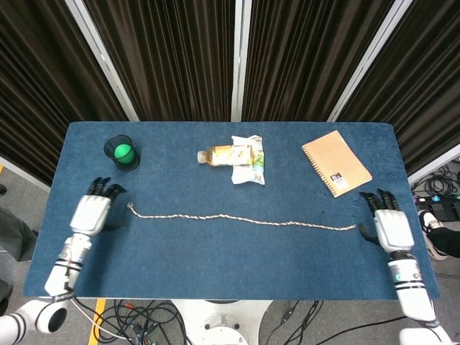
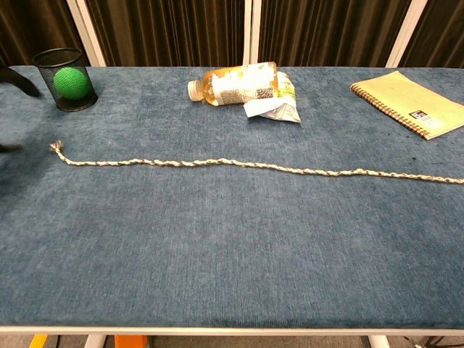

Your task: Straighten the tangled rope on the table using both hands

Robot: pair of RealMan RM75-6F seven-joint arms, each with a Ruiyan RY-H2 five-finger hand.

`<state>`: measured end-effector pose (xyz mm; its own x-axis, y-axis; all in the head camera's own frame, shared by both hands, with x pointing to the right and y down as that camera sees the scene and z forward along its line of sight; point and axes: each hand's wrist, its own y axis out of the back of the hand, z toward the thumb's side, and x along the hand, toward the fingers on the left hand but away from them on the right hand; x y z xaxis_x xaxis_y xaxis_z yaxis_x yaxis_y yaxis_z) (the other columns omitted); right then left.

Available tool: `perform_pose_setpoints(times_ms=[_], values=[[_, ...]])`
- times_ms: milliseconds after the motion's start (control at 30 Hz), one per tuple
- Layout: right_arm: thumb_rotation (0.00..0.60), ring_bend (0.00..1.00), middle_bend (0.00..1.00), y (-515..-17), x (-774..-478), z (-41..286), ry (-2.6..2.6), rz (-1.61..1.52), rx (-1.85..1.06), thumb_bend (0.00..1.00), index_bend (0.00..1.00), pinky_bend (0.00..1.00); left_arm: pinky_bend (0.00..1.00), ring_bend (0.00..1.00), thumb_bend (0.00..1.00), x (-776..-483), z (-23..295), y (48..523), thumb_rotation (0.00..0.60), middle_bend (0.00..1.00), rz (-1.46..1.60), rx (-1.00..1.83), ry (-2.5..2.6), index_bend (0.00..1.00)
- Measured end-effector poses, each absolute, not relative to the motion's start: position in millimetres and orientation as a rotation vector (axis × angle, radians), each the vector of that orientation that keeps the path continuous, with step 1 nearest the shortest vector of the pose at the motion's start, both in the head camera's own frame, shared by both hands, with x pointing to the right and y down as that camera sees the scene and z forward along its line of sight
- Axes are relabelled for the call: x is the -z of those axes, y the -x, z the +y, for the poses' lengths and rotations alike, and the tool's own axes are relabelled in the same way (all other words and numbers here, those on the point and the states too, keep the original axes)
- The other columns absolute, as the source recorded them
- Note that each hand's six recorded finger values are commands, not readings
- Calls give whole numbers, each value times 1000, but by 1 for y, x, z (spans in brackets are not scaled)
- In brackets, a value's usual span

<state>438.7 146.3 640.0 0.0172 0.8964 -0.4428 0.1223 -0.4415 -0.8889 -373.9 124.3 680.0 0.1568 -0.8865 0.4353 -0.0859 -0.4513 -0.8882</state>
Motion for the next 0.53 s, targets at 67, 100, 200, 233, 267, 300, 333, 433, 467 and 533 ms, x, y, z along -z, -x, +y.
perform_pose_setpoints(times_ms=[67, 100, 200, 233, 267, 300, 333, 433, 467, 533], values=[[600, 0, 158, -449, -622, 147, 1600, -1063, -1485, 336, 124, 0, 0, 71, 128, -663, 125, 393, 600, 201, 992, 1387, 1639, 243], [600, 0, 156, -454, -614, 148, 1587, -1065, -1485, 338, 124, 0, 0, 71, 128, -656, 127, 401, 600, 201, 1012, 1395, 1615, 243], [600, 0, 151, -467, -589, 155, 1555, -1075, -1491, 344, 124, 0, 0, 71, 127, -634, 137, 426, 600, 201, 1074, 1427, 1537, 245], [600, 0, 150, -472, -579, 160, 1547, -1080, -1494, 345, 124, 0, 0, 71, 127, -628, 141, 433, 600, 201, 1091, 1437, 1515, 246], [600, 0, 147, -475, -572, 164, 1541, -1084, -1497, 347, 124, 0, 0, 71, 127, -620, 146, 441, 600, 201, 1110, 1451, 1488, 246], [600, 0, 146, -478, -566, 168, 1535, -1088, -1499, 348, 124, 0, 0, 71, 127, -615, 151, 446, 600, 201, 1122, 1462, 1468, 247], [600, 0, 145, -481, -559, 173, 1528, -1094, -1498, 348, 123, 0, 0, 71, 127, -609, 156, 451, 600, 201, 1134, 1472, 1450, 248], [600, 0, 144, -484, -546, 187, 1516, -1110, -1496, 349, 123, 0, 0, 71, 127, -595, 175, 461, 600, 201, 1170, 1500, 1402, 252], [600, 0, 144, -484, -544, 191, 1515, -1115, -1496, 350, 123, 0, 0, 71, 127, -590, 183, 464, 600, 201, 1183, 1508, 1388, 253], [600, 0, 145, -483, -540, 200, 1519, -1121, -1500, 350, 123, 0, 0, 71, 127, -585, 194, 465, 600, 201, 1194, 1521, 1378, 253]])
